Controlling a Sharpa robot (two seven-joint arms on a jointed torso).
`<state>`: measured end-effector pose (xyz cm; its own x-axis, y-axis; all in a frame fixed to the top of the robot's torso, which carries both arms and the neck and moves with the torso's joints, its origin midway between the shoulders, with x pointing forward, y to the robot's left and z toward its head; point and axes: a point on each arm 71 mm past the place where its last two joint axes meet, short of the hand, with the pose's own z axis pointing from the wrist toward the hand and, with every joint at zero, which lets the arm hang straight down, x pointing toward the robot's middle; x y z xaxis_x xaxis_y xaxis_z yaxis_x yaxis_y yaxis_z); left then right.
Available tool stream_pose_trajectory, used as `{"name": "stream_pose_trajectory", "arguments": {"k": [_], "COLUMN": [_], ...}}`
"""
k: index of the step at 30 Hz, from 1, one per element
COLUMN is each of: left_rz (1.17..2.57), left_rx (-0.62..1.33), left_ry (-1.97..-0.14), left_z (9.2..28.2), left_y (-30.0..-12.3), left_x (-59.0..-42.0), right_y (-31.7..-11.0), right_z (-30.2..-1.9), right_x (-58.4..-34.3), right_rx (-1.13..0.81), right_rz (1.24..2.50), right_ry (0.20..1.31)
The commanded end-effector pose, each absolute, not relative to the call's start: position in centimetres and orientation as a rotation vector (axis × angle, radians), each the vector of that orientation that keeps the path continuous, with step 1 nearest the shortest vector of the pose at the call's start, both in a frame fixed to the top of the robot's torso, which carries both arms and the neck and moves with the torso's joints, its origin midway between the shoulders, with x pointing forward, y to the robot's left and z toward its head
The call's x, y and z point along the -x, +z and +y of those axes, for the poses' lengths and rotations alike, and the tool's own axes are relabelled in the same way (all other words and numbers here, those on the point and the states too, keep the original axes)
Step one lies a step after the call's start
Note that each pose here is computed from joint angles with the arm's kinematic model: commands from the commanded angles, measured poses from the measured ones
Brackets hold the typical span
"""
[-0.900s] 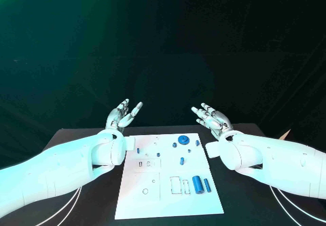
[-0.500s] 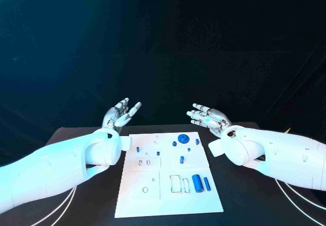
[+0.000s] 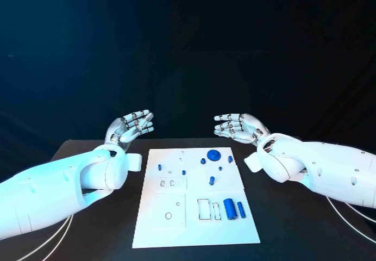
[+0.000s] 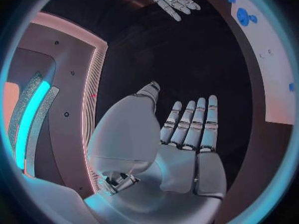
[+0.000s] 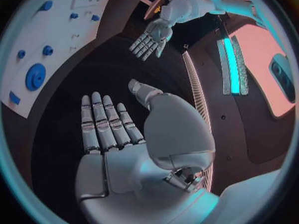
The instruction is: Assemble the parts on the task board
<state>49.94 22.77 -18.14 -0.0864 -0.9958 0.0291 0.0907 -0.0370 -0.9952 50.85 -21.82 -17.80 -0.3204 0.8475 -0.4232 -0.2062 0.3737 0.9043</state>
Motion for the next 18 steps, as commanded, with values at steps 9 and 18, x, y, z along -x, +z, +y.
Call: {"name": "stream_pose_trajectory", "arguments": {"k": [9,18], "left_rz": [1.225,1.239], "left_rx": [1.034,0.954], "left_ry": [-1.458,-1.547], "left_z": [22.3,21.7], "left_y": [-16.1,-14.4], "left_x": [-48.9,-47.4], "right_y": [-16.1,-16.6], "right_z": [-21.1,-20.7], "right_x": [-51.4,-51.8], "right_rx": [-0.061,0.243], "right_rz": [1.540,1.601], "right_ry": [0.933,0.699]}}
